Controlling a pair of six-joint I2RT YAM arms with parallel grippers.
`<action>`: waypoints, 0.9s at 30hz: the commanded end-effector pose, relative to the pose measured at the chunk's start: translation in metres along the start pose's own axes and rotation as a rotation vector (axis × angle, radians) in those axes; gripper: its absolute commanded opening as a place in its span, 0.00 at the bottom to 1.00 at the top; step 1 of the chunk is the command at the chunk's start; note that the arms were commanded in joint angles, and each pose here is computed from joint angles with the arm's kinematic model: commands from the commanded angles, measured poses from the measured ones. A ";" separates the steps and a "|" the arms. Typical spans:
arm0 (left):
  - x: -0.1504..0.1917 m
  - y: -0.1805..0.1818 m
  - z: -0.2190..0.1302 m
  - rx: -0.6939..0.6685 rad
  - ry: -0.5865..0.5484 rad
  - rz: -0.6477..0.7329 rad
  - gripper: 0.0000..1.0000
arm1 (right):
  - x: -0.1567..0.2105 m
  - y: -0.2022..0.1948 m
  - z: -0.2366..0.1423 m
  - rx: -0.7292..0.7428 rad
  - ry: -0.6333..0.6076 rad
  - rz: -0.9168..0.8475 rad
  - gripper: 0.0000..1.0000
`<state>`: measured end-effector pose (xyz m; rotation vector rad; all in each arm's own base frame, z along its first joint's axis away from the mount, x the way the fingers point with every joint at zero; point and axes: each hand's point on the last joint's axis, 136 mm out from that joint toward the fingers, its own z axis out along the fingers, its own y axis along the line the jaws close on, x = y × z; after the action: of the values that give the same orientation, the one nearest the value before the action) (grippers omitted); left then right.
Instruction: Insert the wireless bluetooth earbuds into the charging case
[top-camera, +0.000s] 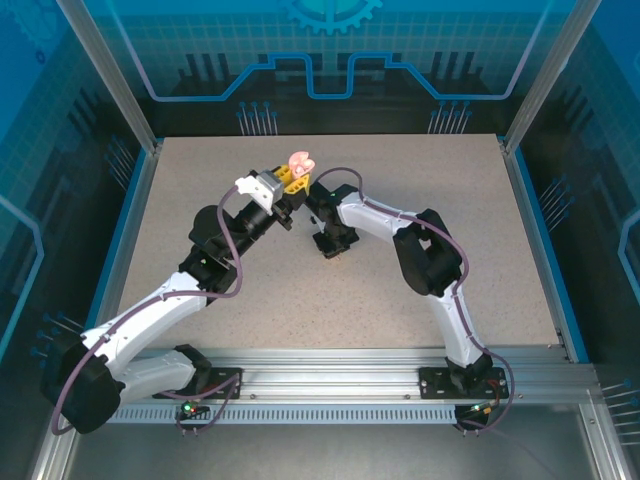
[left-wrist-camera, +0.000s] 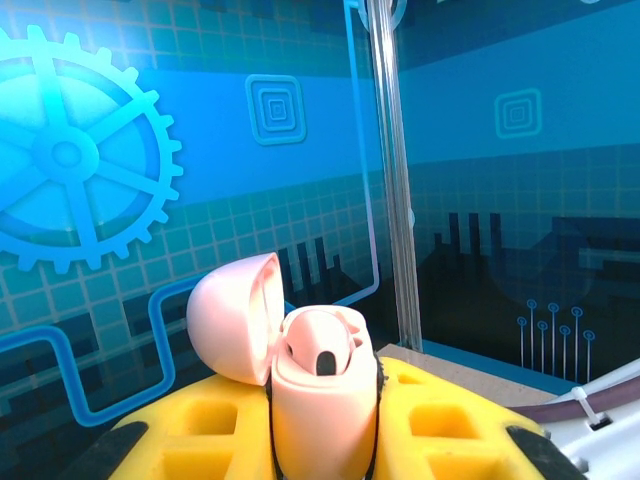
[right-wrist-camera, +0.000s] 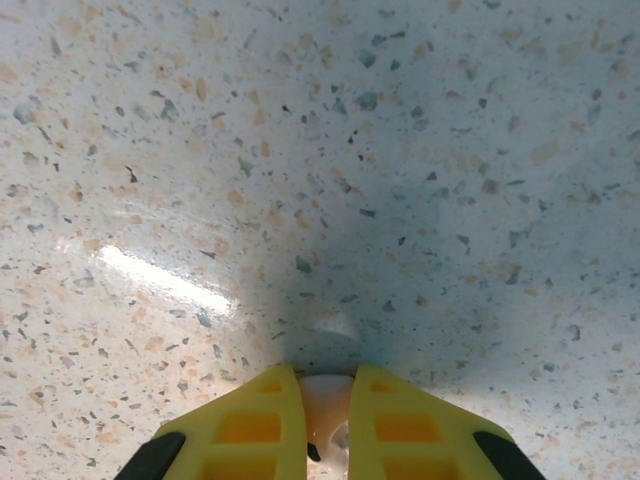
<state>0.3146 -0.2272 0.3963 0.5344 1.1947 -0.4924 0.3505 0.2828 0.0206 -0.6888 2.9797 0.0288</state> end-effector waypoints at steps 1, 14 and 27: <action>-0.013 0.000 -0.003 -0.006 -0.032 0.010 0.00 | -0.005 0.001 -0.028 -0.031 -0.069 0.042 0.08; -0.014 -0.004 -0.004 0.016 -0.036 0.004 0.00 | -0.025 -0.027 -0.156 -0.132 -0.406 0.166 0.08; -0.014 -0.006 -0.004 0.030 -0.034 -0.005 0.00 | -0.021 -0.022 -0.325 -0.336 -0.860 0.114 0.09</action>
<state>0.3141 -0.2279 0.3957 0.5387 1.1961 -0.4956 0.3597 0.2571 0.3085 -0.3631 2.3015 0.5528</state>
